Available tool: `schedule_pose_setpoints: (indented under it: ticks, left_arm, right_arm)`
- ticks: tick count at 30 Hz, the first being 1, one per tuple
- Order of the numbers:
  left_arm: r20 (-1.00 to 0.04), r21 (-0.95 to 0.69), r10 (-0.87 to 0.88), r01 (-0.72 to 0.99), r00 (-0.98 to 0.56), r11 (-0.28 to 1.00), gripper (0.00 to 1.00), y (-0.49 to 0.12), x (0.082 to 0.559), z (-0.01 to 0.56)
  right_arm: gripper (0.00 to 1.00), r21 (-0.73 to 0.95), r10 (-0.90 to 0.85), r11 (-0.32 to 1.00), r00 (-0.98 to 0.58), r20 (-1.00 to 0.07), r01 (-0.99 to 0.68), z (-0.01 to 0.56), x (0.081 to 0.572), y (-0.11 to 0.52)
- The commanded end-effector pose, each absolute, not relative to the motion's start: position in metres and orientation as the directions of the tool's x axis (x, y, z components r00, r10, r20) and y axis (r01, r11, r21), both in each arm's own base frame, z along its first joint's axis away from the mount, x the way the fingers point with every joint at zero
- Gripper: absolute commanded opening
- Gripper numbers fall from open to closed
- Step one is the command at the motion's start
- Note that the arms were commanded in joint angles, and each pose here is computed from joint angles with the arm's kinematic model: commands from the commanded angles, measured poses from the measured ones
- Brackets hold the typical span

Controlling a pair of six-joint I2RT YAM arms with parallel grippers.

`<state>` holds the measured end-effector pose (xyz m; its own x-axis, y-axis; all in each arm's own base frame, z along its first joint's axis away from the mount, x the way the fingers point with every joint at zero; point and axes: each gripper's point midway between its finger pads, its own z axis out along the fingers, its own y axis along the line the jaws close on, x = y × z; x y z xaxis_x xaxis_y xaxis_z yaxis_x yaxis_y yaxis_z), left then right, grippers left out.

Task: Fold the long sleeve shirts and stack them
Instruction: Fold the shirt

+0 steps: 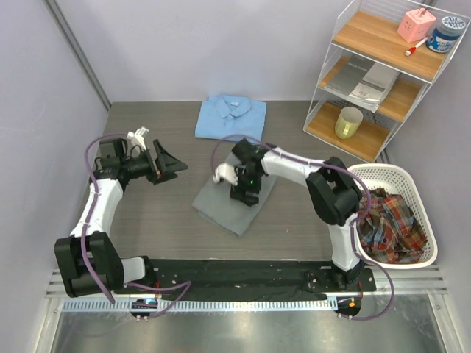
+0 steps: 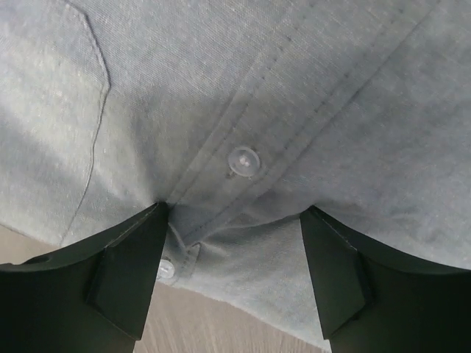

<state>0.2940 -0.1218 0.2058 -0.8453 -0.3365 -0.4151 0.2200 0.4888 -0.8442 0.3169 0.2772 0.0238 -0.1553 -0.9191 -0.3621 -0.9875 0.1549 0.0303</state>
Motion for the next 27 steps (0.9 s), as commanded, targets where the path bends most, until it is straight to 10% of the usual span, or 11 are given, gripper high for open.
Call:
schedule_pose_setpoints:
  ticks: [1,9,19,27]
  left_arm:
    - [-0.316,-0.837,-0.433,0.033,-0.844,0.547,0.99,-0.098,0.289,0.181]
    - [-0.243,-0.751,-0.464,-0.138,-0.852,0.646,0.76,-0.082,0.282,0.116]
    - [-0.012,-0.741,-0.375,-0.244,-0.927,0.626,0.35,-0.134,0.234,0.063]
    - [0.075,-0.796,-0.37,-0.279,-0.926,0.538,0.82,-0.167,0.216,0.051]
  right_arm:
    - [0.81,-0.102,-0.866,-0.41,0.422,-0.267,-0.906,0.029,0.278,0.255]
    - [0.83,-0.003,-0.849,0.025,-0.02,-0.528,-1.0,0.123,0.297,0.295]
    - [0.77,0.328,-0.775,0.268,-0.405,-0.485,-0.906,0.088,0.241,0.295]
    - [0.75,0.348,-0.78,0.391,-0.507,-0.367,-0.852,0.026,0.258,0.288]
